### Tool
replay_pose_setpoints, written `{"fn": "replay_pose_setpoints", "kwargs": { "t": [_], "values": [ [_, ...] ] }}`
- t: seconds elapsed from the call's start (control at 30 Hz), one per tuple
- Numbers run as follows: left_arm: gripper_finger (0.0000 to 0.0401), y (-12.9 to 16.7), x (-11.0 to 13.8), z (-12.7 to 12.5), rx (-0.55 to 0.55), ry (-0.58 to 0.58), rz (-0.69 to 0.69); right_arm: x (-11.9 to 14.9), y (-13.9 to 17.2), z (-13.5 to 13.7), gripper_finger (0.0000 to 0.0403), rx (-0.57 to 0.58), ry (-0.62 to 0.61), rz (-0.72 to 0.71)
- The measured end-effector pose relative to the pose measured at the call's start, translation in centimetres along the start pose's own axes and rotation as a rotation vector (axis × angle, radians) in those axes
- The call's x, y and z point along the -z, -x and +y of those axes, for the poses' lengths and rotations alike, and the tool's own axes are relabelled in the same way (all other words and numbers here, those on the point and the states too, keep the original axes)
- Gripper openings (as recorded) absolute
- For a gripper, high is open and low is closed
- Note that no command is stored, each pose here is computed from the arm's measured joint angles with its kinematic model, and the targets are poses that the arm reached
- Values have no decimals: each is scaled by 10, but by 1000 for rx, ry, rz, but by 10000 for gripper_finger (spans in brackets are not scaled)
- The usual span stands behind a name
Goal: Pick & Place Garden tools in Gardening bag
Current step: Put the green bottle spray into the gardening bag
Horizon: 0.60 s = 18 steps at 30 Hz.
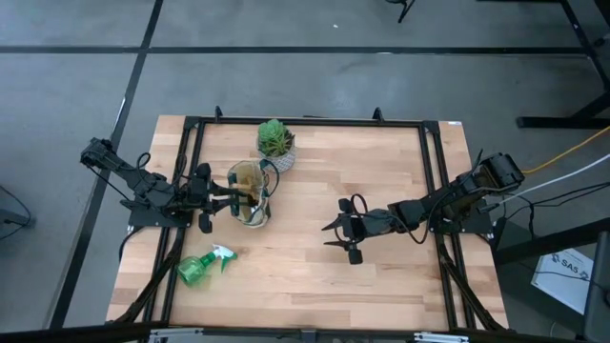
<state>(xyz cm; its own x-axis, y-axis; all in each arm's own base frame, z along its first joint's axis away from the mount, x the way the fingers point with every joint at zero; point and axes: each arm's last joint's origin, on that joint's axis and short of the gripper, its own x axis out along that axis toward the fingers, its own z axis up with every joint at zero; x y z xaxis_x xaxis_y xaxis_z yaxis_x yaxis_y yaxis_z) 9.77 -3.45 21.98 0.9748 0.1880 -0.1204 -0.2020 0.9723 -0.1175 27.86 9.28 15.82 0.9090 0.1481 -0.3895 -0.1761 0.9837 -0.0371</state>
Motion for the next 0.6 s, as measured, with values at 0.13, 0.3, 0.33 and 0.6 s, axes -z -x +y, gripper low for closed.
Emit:
{"fn": "replay_pose_setpoints", "kwargs": {
  "t": [0.13, 0.3, 0.33, 0.6],
  "values": [
    [98, 0, 0, 0, 0, 0, 0, 0, 0, 0, 194, 0, 0, 0],
    [98, 0, 0, 0, 1, 0, 0, 0, 0, 0, 194, 1, 0, 0],
    [98, 0, 0, 0, 0, 1, -1, 0, 0, 0, 194, 1, 0, 0],
    [98, 0, -6, -1, 11, 41, -46, 0, 0, 0, 194, 1, 0, 0]
  ]
}}
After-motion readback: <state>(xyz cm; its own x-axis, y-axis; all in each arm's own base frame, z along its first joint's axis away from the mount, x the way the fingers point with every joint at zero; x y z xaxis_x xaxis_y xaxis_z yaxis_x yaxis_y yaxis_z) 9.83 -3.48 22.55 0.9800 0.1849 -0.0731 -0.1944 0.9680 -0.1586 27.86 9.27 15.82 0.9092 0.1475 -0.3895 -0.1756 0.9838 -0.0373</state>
